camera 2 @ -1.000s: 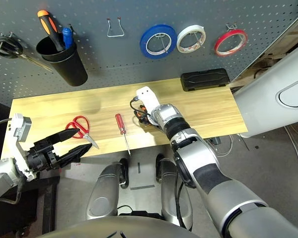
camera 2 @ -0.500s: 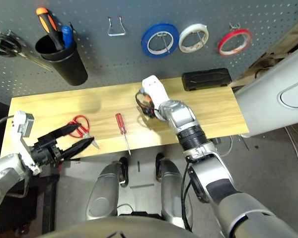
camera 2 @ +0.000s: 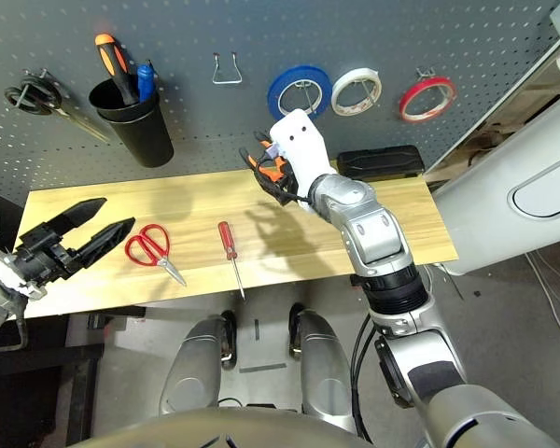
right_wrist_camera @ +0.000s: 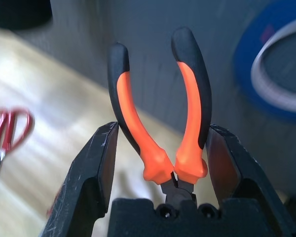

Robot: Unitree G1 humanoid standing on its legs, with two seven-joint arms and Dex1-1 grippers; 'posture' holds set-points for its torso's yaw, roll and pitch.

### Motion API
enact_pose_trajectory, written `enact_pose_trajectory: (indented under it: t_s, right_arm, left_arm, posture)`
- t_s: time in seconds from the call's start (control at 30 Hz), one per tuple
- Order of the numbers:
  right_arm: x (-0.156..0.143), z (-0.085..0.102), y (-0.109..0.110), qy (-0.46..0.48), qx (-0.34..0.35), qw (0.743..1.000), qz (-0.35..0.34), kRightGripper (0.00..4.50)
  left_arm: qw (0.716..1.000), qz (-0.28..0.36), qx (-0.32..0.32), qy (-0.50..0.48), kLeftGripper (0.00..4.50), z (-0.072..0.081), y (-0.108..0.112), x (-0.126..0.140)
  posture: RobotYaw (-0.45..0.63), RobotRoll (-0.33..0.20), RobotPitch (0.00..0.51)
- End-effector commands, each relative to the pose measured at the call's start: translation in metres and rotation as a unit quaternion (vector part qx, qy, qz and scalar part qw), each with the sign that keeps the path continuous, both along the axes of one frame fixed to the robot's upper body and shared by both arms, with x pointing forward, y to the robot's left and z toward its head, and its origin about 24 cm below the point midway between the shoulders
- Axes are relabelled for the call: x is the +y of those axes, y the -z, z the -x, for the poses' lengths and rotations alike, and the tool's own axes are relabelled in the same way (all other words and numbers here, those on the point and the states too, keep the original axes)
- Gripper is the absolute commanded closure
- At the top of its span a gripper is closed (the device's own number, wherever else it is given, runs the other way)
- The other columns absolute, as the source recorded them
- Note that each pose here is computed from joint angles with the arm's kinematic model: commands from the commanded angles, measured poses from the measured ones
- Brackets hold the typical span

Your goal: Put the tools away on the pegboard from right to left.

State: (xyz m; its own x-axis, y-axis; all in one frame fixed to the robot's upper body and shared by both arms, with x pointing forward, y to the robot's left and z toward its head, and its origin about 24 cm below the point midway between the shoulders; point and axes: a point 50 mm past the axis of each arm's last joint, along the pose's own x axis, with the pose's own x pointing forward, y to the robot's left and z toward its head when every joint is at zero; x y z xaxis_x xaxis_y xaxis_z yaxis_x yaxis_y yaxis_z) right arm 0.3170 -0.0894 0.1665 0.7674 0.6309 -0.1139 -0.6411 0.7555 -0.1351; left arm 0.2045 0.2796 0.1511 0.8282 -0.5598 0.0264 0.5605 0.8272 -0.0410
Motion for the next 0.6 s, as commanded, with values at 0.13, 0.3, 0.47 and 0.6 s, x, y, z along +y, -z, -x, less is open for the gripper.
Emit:
enact_pose_trajectory:
  t_s: [0.13,0.3,0.47,0.6]
  right_arm:
    - [0.013,0.003,-0.045,-0.045,-0.115,0.991,-0.055,2.86]
    - [0.025,0.007,-0.063,-0.064,-0.169,0.981,-0.074,4.45]
    - [0.025,0.000,-0.048,-0.048,-0.130,0.988,-0.064,4.45]
    - [0.022,0.004,-0.032,-0.058,-0.090,0.993,-0.051,4.45]
  left_arm:
    - [1.000,-0.005,-0.013,-0.002,0.00,-0.003,-0.002,0.010]
    - [1.000,-0.005,-0.017,-0.005,0.00,-0.004,-0.002,0.015]
    - [1.000,-0.004,-0.019,-0.012,0.00,-0.006,-0.003,0.019]
    - [1.000,0.002,-0.001,-0.004,0.00,-0.005,-0.004,0.019]
  posture:
    - [0.07,0.000,0.105]
    - [0.06,0.000,0.102]
    - [0.07,0.000,0.102]
    - [0.07,0.000,0.101]
